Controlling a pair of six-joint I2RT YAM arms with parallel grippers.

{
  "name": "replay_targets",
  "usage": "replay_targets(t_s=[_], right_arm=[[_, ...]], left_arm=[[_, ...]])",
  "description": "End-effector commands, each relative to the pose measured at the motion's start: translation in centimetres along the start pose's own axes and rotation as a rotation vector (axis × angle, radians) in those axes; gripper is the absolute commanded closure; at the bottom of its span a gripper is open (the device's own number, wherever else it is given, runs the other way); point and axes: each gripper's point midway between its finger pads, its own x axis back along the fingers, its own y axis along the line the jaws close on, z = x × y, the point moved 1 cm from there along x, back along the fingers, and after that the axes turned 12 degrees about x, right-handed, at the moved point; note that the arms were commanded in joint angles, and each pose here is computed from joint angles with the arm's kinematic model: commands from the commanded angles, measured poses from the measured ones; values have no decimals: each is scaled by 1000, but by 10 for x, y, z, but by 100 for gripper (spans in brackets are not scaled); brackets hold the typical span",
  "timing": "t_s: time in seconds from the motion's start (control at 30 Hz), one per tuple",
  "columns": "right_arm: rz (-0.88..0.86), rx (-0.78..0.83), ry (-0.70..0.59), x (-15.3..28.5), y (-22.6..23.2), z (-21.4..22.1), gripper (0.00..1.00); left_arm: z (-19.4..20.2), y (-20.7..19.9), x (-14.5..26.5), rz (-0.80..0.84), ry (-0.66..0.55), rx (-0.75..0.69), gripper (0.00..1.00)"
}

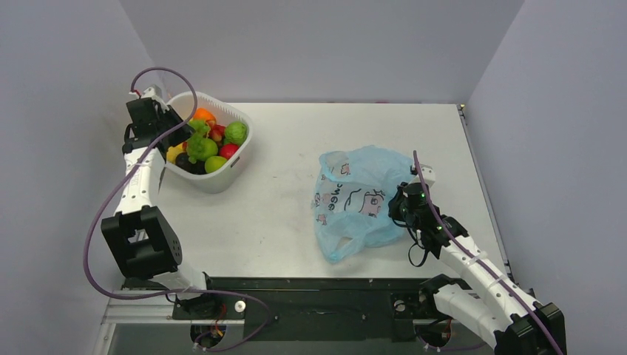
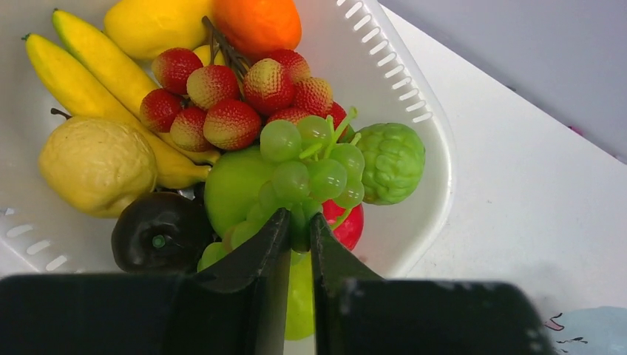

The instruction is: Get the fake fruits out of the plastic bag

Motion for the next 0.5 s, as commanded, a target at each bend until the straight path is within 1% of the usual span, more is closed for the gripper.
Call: replay_targets(t_s=[0.0, 0.03, 0.1, 0.23, 0.37, 0.43, 0.47], right_arm=[[15, -6, -56, 6, -2, -21, 100], [14, -6, -56, 6, -1, -21, 100], [11, -5, -46, 5, -1, -19, 100], [9, -5, -43, 4, 0, -20, 100], [8, -4, -42, 5, 1, -21, 100], [10, -4, -44, 5, 0, -23, 100], [12, -2, -46, 6, 0, -24, 100]], left_arm=[[-33, -17, 3, 36, -108, -23, 74], [-34, -14, 3, 18, -116, -25, 66], [-36, -12, 6, 9, -127, -33, 57], [-37, -16, 17, 13, -147, -61, 44], [-33, -30, 34, 51, -161, -91, 41], [-23, -45, 44, 91, -149, -114, 40], [-8, -54, 44, 117, -110, -131, 40]])
